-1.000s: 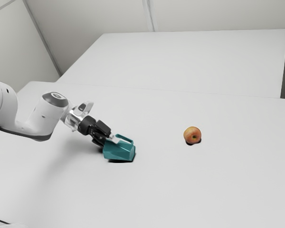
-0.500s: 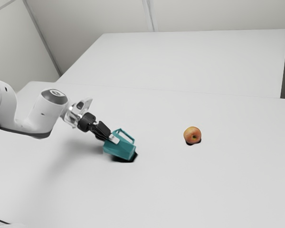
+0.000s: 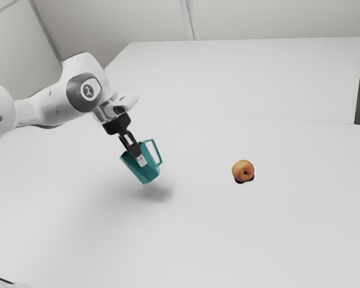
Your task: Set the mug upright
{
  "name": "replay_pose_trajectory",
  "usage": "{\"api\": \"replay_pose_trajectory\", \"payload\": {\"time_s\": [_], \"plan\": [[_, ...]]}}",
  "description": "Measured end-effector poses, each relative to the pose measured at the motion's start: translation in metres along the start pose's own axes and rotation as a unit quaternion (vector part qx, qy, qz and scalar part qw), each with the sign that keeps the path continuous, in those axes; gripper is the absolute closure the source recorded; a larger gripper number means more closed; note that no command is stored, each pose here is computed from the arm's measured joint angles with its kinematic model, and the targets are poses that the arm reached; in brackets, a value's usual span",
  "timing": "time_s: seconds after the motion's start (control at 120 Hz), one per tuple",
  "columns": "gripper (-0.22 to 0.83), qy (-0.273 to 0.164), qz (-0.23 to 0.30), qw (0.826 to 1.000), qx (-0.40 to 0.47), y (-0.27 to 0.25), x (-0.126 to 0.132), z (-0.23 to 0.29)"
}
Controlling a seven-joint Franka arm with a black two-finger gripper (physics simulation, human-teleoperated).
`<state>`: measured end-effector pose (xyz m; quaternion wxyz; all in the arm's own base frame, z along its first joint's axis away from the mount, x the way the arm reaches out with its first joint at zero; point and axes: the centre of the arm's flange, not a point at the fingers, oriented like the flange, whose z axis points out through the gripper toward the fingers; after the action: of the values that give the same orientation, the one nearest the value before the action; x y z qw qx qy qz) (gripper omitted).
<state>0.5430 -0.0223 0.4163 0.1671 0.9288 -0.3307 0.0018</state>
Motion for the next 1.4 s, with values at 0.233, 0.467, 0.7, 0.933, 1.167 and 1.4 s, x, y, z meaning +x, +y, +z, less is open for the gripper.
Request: {"api": "replay_pose_trajectory", "payload": {"time_s": [0.233,0.467,0.7,0.933,1.167,1.4], "plan": [[0.77,-0.048,-0.009,0.992,0.117,0.015,0.008,0.016],[0.78,-0.054,-0.054,0.985,0.154,0.029,0.003,0.044],[0.77,-0.041,-0.095,0.981,0.164,0.037,0.004,0.061],[0.77,-0.03,-0.128,0.978,0.165,0.04,0.004,0.074],[0.72,-0.024,-0.152,0.975,0.161,0.04,0.004,0.08],[0.31,-0.02,-0.175,0.971,0.159,0.033,-0.002,0.079]]}}
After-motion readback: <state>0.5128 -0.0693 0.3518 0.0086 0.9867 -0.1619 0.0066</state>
